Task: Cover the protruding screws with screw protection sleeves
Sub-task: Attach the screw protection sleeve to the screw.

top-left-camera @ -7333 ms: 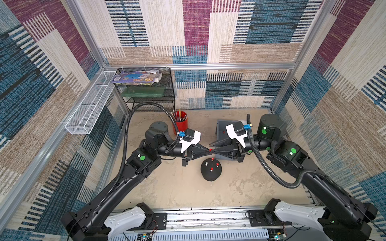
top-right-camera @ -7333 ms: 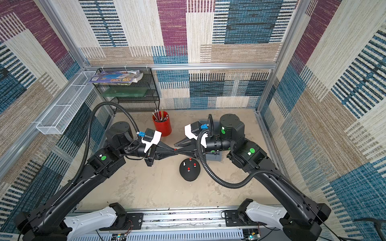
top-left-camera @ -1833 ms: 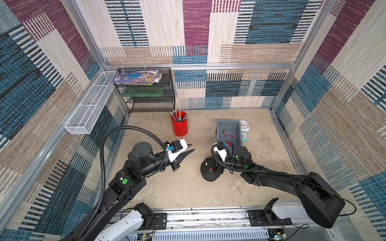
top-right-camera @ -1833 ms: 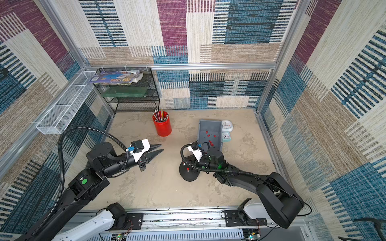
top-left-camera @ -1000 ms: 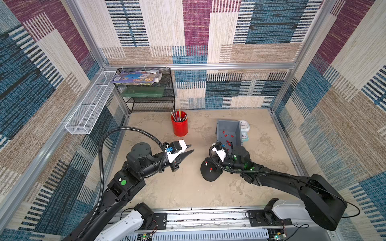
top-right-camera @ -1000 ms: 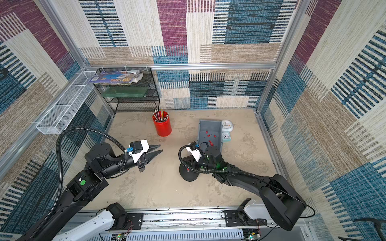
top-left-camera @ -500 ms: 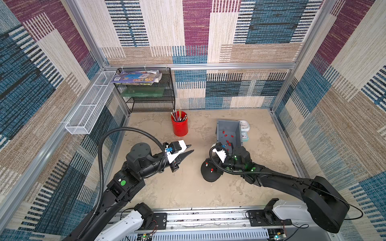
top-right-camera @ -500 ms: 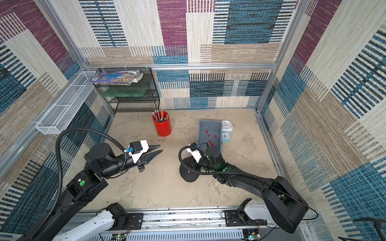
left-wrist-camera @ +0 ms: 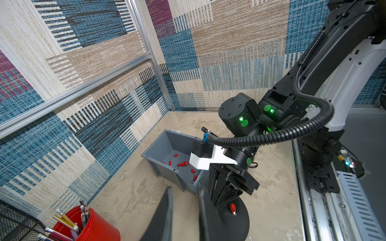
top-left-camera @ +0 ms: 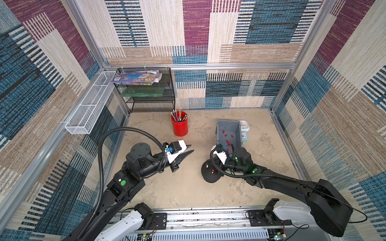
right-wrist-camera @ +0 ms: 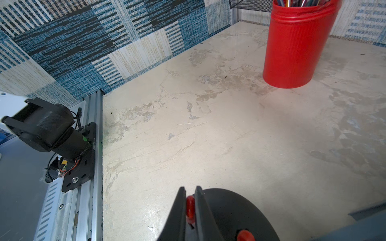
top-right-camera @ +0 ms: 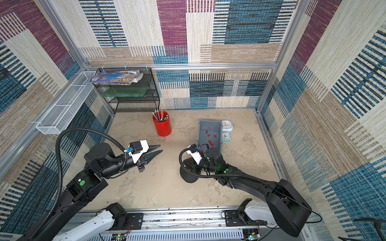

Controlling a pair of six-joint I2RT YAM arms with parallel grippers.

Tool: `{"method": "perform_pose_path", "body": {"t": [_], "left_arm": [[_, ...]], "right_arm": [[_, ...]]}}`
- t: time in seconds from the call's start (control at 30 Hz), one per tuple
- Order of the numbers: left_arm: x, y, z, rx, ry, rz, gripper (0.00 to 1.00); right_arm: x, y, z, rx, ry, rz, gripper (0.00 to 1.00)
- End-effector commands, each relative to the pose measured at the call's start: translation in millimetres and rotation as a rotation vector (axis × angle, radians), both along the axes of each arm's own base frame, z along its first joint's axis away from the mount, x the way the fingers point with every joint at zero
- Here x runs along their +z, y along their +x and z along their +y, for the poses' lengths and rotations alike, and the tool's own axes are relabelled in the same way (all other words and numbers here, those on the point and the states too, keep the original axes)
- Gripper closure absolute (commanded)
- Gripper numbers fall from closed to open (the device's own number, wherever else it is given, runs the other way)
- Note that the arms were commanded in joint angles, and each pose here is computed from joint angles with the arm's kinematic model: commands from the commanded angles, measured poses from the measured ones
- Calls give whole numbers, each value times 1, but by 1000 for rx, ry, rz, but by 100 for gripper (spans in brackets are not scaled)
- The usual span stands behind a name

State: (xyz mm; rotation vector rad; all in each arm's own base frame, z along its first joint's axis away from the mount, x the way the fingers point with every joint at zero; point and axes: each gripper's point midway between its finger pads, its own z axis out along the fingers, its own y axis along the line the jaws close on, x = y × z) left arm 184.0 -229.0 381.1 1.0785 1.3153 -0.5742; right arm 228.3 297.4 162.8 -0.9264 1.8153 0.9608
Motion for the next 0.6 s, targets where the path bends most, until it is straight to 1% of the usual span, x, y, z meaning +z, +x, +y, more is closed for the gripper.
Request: {"method": "perform_pose_path", "body": {"t": [0.0, 0.27, 0.57], "left_arm": [[5, -3, -1, -20, -1, -29, 78], [6, -4, -1, -19, -2, -29, 78], [7, -4, 1, -14, -3, -33, 78]], "right_arm": [[-7, -6, -1, 16, -29, 7, 89], [-10, -8, 1, 19, -42, 10, 89], [-11, -8, -1, 7, -49, 4, 83]]}}
